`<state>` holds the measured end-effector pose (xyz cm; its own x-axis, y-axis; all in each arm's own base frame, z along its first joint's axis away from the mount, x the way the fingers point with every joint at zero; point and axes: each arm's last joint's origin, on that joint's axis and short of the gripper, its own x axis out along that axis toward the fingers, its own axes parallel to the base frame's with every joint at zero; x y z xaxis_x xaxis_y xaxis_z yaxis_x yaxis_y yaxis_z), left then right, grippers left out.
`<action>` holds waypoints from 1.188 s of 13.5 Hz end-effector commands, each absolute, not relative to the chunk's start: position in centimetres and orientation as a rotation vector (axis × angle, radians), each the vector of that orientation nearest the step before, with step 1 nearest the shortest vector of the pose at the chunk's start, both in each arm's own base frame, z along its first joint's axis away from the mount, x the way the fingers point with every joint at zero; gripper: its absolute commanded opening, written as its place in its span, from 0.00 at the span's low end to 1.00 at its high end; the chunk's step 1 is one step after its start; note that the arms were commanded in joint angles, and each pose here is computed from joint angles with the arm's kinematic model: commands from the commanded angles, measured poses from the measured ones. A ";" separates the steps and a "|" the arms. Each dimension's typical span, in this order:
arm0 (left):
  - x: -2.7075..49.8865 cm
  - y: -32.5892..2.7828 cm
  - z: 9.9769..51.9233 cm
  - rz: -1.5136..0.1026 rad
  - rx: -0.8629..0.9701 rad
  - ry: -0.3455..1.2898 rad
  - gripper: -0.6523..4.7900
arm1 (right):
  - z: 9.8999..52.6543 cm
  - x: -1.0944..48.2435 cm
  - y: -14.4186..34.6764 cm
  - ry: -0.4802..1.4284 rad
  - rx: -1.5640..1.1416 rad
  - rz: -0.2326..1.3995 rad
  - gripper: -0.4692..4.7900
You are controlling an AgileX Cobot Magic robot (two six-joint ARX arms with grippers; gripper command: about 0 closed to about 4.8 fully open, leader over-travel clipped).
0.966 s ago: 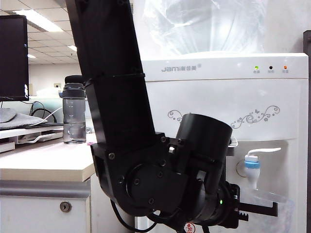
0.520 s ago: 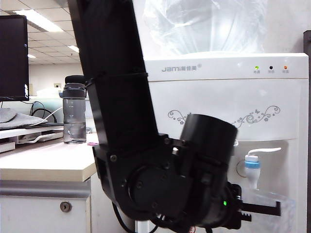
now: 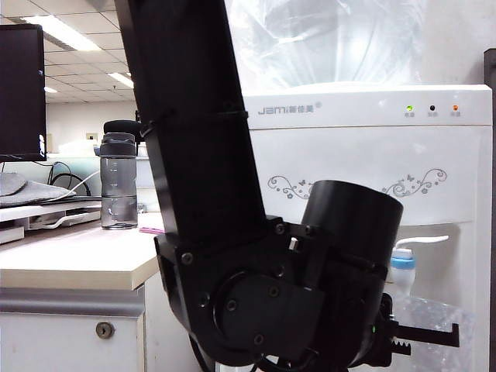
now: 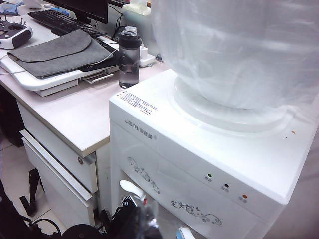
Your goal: Pick up the plastic mug from the left desk, go to the cold water outlet of the water dispenser, press the vertical switch to get some water, then put the mug back on the desk.
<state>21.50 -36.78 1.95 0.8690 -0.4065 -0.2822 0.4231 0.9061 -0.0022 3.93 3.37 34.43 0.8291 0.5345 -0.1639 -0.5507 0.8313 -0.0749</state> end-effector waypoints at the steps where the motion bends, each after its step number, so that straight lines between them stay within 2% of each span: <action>1: 21.4 -37.0 2.1 -0.440 0.073 0.298 0.11 | 34.6 3.9 3.4 0.125 -0.115 0.573 0.09; 5: 21.3 -36.8 1.6 -0.445 0.108 0.336 0.11 | 34.6 3.9 3.4 0.125 -0.115 0.573 0.09; 16: 21.4 -36.9 1.7 -0.416 0.022 0.347 0.11 | 34.6 3.9 3.4 0.126 -0.114 0.578 0.09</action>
